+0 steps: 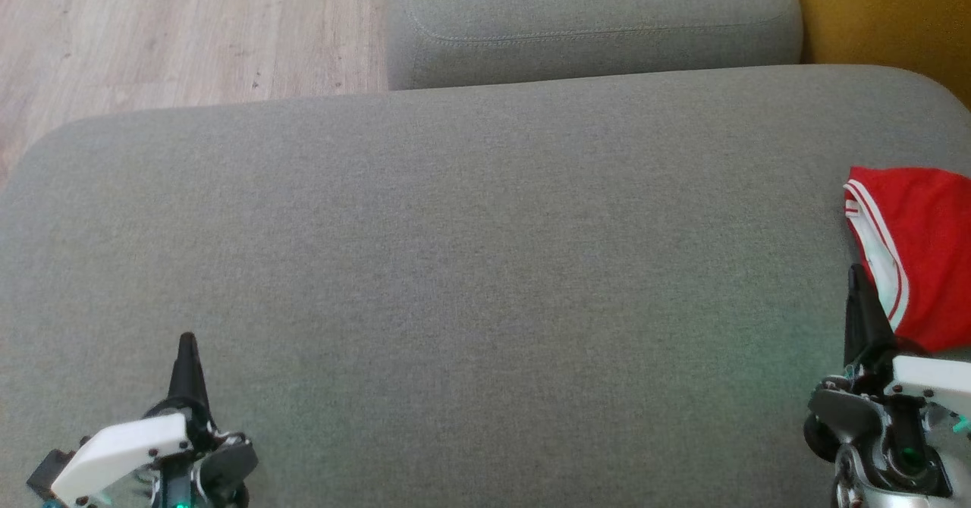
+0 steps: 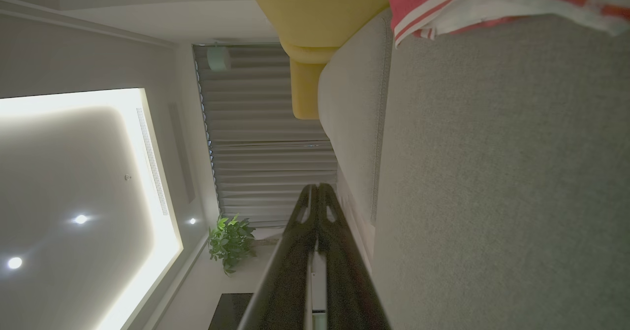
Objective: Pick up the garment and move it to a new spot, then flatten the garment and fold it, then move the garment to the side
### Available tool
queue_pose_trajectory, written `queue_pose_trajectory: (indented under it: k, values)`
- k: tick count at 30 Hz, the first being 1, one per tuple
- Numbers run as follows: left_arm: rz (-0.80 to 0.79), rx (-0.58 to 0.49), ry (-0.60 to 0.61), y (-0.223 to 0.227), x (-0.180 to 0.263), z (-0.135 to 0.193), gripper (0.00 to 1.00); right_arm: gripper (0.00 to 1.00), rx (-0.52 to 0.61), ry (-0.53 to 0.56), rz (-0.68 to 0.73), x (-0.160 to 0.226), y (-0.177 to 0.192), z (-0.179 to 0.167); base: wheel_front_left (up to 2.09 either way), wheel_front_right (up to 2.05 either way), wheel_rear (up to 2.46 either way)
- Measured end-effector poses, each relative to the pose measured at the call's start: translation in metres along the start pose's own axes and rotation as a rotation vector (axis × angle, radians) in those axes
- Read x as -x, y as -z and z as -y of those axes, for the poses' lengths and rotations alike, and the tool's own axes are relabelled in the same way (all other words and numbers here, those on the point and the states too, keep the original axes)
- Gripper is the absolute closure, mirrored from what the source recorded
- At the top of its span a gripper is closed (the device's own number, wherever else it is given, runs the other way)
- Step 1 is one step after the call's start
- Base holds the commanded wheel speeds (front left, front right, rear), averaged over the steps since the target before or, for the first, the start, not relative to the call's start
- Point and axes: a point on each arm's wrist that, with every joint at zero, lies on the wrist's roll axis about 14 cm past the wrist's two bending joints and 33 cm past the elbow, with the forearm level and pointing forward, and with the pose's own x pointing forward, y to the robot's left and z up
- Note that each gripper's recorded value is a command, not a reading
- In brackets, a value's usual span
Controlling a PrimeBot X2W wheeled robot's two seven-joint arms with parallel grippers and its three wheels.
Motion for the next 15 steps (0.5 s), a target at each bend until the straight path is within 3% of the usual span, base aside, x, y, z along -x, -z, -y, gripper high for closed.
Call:
queue_pose_trajectory:
  k: [15]
  values:
    - [0.000,0.000,0.000,-0.0001,0.0000,0.0000,1.00,1.00,0.000,0.000,0.000,0.0000,0.0000,0.0000,0.00,0.00,0.00]
